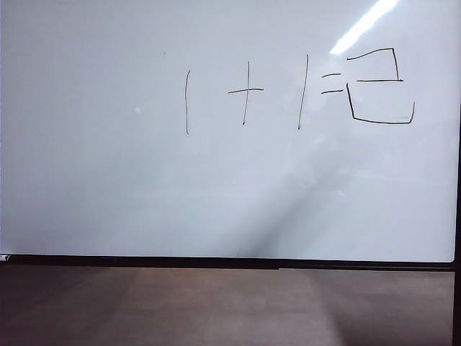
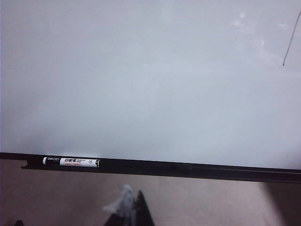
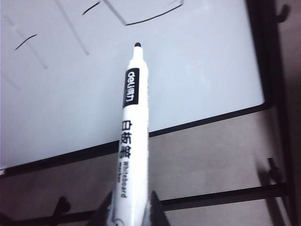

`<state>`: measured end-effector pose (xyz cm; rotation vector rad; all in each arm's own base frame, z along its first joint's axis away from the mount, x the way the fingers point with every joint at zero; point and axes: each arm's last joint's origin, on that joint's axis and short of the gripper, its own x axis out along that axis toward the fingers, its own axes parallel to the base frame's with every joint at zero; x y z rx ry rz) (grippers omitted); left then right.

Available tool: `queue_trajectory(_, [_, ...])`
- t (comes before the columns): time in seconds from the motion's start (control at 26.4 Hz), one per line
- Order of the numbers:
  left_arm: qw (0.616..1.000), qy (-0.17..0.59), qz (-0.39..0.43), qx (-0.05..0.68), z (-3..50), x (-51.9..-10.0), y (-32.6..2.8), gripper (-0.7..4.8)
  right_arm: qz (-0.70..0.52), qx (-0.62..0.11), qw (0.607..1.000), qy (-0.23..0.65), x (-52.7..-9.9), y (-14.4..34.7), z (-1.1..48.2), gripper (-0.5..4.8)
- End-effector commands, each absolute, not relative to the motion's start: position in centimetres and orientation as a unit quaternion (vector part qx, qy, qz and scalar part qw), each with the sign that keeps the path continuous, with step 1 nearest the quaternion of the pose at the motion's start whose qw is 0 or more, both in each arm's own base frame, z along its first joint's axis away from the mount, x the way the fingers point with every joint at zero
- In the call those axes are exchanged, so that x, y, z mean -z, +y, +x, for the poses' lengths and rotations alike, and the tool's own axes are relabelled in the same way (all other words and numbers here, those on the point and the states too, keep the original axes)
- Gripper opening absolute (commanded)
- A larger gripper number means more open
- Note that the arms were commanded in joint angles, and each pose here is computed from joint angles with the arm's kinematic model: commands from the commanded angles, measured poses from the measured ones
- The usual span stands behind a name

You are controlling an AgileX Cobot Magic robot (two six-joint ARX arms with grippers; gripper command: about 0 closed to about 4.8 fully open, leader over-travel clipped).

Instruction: Reach to the right to find the marker pen, pick it up, and write the answer to the math problem on the whiteboard.

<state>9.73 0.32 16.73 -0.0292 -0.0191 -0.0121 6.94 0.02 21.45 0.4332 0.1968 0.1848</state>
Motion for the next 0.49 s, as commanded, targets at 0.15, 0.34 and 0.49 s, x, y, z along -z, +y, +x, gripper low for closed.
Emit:
queue_trajectory(0.15, [1.000,-0.014,-0.012,0.006,9.7,-16.8,0.3,-0.05,0.194,-0.093,0.973,0.085,-21.8,0.0,6.9,-0.01])
queue_trajectory(0.34, [1.000,-0.014,-0.012,0.006,9.7,-16.8,0.3,-0.04,0.092,-0.054,0.992,0.070,-21.5,-0.3,7.1,-0.01])
queue_trajectory(0.49, [1.000,-0.014,-0.012,0.006,9.7,-16.8,0.3,-0.05,0.069,0.016,0.996,0.046,-20.4,-0.8,7.9,-0.01])
